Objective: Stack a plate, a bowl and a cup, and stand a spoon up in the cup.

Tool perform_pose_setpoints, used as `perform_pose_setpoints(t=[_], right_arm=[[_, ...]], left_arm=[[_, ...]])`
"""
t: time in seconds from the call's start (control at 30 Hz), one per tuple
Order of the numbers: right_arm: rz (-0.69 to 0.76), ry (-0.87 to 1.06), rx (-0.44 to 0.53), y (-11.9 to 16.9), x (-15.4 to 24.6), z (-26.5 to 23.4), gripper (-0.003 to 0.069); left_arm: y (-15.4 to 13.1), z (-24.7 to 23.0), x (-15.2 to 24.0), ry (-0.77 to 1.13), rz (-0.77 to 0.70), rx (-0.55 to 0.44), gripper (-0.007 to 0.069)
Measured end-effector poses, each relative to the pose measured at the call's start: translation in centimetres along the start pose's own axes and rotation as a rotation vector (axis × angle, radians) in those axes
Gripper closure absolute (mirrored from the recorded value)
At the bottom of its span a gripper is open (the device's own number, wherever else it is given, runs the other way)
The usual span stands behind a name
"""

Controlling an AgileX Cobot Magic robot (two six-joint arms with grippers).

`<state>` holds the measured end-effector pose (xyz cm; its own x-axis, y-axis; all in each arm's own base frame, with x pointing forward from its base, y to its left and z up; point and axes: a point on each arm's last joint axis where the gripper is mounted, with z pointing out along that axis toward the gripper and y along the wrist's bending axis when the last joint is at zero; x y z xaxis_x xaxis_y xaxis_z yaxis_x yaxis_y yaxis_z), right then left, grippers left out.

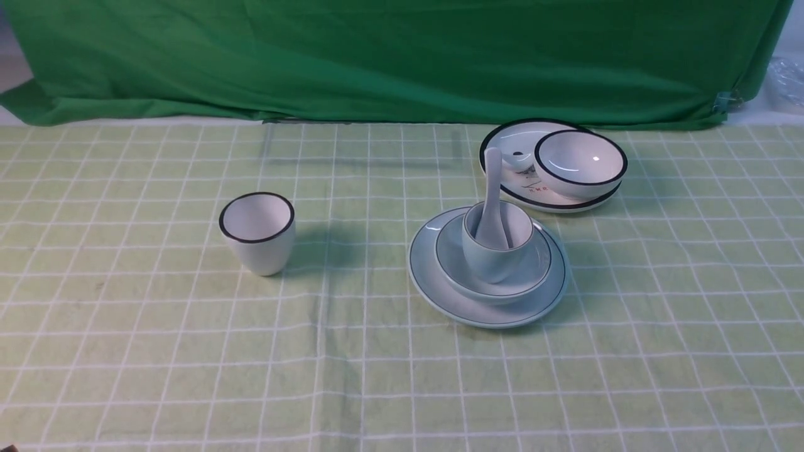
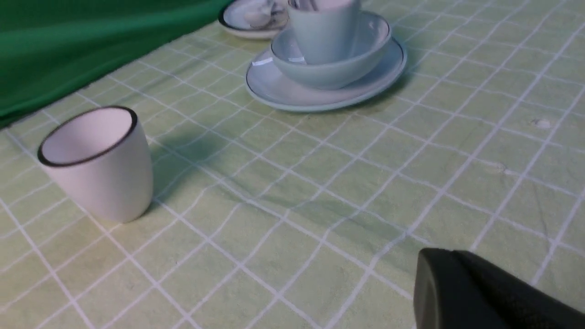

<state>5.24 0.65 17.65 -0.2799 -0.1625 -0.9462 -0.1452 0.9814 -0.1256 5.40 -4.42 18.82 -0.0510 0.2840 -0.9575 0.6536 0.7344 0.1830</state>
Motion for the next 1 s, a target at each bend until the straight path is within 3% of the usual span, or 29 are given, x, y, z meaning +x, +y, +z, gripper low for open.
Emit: perform_pose_setpoints(t=[0.07, 0.27, 0.37, 0.43, 0.57, 1.0], right_arm=[[0.000, 0.000, 0.000, 0.0, 0.0, 0.0, 0.0586], [0.000, 0.000, 0.000, 0.0, 0.0, 0.0, 0.0565], [0.000, 0.000, 0.000, 0.0, 0.0, 0.0, 0.0554], [0.000, -0.001, 0.000, 0.0, 0.0, 0.0, 0.0548], [0.000, -0.001, 0.000, 0.0, 0.0, 0.0, 0.0540], [0.000, 0.000, 0.000, 0.0, 0.0, 0.0, 0.0515]], left_arm=[[0.4, -0.1, -0.7, -0.083, -0.022, -0.050, 0.0618], [2.7, -2.0, -2.8, -0.367, -0.090, -0.416, 0.0618], [3.2, -2.7, -2.0, -0.325, -0.159, -0.559, 0.0618], [3.3, -2.6, -0.5, -0.175, -0.238, -0.620, 0.0618], [3.1, -2.4, 0.8, -0.036, -0.318, -0.625, 0.0618], [3.1, -2.4, 1.0, -0.029, -0.345, -0.625, 0.0618]])
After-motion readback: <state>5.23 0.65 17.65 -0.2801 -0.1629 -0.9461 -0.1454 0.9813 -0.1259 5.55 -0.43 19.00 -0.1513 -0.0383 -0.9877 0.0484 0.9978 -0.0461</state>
